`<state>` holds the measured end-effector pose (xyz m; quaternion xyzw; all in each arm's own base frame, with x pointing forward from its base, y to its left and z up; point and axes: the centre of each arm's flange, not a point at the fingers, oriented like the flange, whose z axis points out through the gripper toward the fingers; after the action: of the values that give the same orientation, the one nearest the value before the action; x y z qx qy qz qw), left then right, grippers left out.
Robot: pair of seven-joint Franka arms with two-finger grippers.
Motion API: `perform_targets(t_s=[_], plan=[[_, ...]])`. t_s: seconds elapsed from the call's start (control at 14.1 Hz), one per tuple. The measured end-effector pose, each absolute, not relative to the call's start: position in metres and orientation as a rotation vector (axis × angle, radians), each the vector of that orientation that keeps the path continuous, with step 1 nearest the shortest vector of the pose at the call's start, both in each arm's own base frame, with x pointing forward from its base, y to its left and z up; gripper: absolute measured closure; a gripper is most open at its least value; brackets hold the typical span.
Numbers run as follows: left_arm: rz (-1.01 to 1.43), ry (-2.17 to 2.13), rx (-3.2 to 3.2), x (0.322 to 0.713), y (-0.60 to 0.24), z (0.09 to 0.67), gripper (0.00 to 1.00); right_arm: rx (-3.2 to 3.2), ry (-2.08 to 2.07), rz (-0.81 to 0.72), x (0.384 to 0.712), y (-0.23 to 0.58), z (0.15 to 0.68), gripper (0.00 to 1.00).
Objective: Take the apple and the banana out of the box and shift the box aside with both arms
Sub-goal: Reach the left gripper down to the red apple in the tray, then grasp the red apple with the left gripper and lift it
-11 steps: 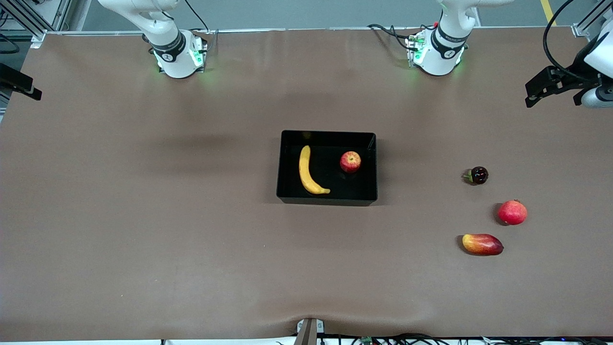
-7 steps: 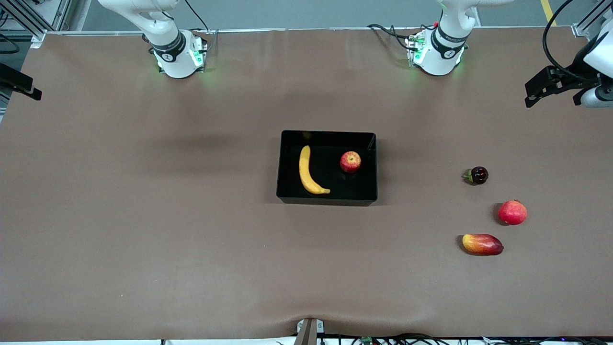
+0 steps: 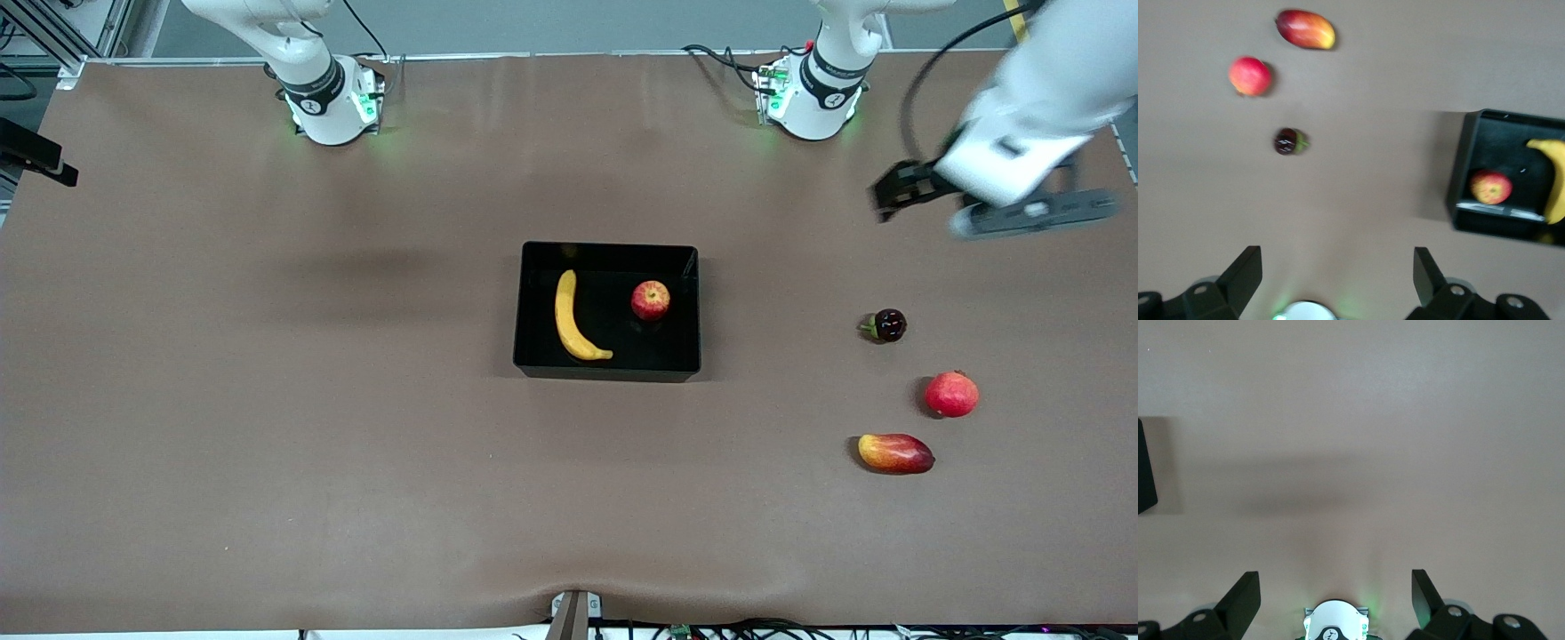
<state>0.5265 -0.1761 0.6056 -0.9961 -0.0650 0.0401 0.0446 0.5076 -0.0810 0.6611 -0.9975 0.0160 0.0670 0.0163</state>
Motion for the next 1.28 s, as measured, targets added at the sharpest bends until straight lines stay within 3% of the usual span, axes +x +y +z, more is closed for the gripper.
perform_targets(t_s=[0.71, 1.07, 1.28], plan=[[0.127, -0.626, -2.933, 0.506, -0.415, 0.375, 0.00, -3.101, 0.051, 0.213, 0.508, -0.081, 0.660, 0.00], [0.096, -0.644, -2.843, 0.494, -0.445, 0.251, 0.00, -3.101, 0.051, 0.213, 0.508, -0.082, 0.660, 0.00], [0.105, -0.608, -2.805, 0.486, -0.440, 0.223, 0.00, -3.101, 0.051, 0.213, 0.508, -0.082, 0.660, 0.00]])
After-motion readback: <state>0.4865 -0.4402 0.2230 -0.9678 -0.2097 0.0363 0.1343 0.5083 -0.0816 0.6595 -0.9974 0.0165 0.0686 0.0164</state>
